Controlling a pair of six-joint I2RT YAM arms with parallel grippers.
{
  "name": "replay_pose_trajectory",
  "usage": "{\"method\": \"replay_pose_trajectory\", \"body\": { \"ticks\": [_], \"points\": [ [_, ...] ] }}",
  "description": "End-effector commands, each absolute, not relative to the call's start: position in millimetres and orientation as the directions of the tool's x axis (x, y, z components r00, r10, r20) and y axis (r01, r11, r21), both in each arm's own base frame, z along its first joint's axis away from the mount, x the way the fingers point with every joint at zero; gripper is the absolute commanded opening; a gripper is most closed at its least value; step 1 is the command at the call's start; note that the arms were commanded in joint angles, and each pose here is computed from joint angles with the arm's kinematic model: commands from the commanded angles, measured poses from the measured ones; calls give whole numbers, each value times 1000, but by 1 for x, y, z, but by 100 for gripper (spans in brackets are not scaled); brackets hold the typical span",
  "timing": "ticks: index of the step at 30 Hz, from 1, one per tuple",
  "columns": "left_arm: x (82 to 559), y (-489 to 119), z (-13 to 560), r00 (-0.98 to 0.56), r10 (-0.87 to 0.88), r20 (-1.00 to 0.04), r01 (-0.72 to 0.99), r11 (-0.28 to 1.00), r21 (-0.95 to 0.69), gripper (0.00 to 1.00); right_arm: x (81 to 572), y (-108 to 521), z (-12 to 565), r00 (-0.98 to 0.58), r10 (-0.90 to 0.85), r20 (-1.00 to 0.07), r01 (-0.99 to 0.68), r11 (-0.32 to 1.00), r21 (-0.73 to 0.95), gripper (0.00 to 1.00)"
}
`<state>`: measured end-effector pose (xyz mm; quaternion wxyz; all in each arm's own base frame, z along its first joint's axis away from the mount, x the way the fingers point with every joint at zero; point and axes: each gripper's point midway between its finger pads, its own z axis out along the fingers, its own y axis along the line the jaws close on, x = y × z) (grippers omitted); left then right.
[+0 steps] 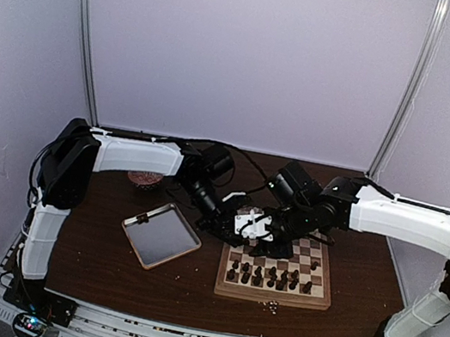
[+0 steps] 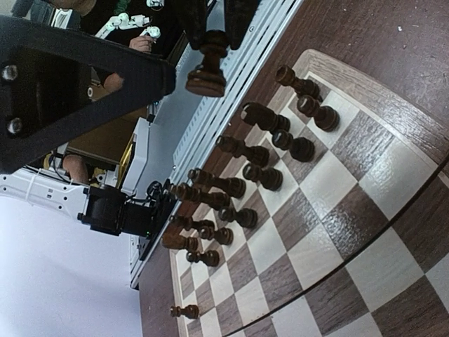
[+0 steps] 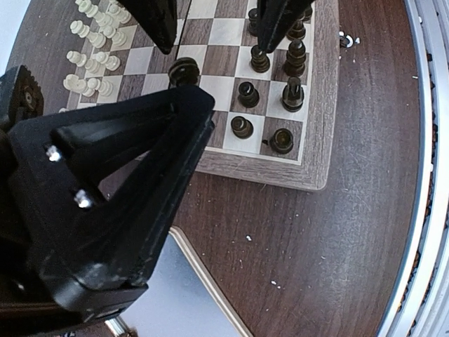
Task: Set up the chess pieces on the board
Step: Pass from the left arm to the right
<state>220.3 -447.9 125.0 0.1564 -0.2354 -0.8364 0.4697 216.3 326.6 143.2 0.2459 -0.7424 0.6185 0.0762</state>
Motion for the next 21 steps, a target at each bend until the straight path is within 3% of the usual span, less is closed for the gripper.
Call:
{"method": "replay_pose_trajectory", "body": {
  "ticks": [1, 13, 21],
  "points": [
    [222, -451, 163, -833, 552, -45, 283, 355, -891, 8, 221, 335, 143, 254, -882, -397, -941, -130, -313, 40],
    [217, -449, 167, -827, 560, -45, 281, 342, -897, 8, 228, 344, 133, 273, -899, -344, -916, -134, -378, 36],
    [216, -448, 167, -825, 563, -46, 281, 339, -898, 8, 235, 342, 129, 270, -908, -321, -900, -120, -419, 27]
  ]
}}
